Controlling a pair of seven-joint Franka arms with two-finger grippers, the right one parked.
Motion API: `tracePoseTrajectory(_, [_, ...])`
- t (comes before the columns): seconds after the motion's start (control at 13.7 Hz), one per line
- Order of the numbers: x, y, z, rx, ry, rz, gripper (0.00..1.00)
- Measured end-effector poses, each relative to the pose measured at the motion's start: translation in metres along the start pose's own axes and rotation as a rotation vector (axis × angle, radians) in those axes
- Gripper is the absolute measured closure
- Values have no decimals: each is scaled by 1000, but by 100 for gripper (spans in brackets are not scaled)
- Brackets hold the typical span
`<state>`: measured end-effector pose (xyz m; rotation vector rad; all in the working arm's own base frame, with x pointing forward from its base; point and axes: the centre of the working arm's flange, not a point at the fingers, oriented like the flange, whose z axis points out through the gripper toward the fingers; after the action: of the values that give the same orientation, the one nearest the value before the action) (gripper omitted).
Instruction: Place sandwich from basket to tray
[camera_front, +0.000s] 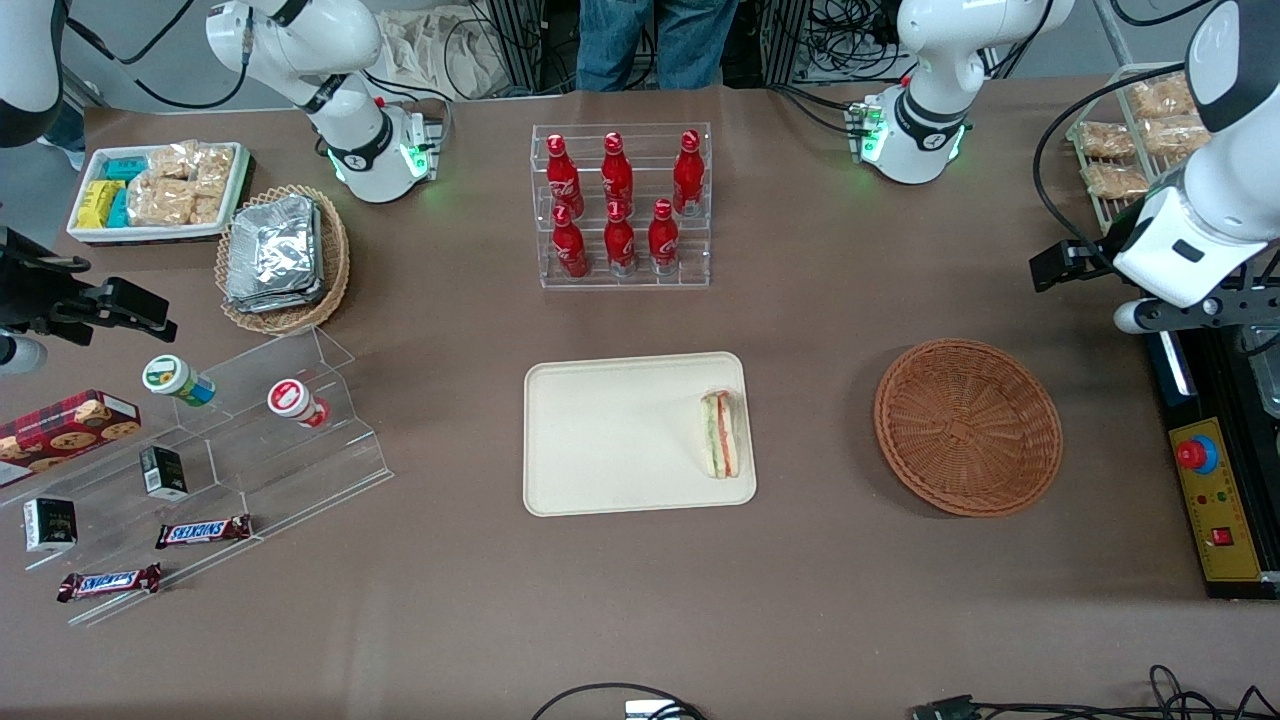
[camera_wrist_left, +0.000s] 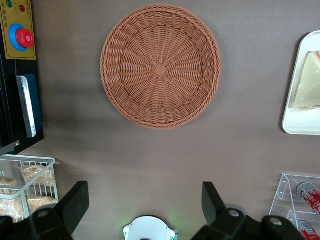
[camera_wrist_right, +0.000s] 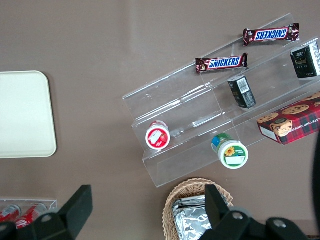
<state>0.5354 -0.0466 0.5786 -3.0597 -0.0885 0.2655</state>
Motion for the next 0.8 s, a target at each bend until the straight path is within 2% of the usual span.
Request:
tracePoseTrajectory(0.29, [-3,10,-4,2,13,22,0])
tracePoseTrajectory(0.8, [-2,1,-5,-2,14,14,0])
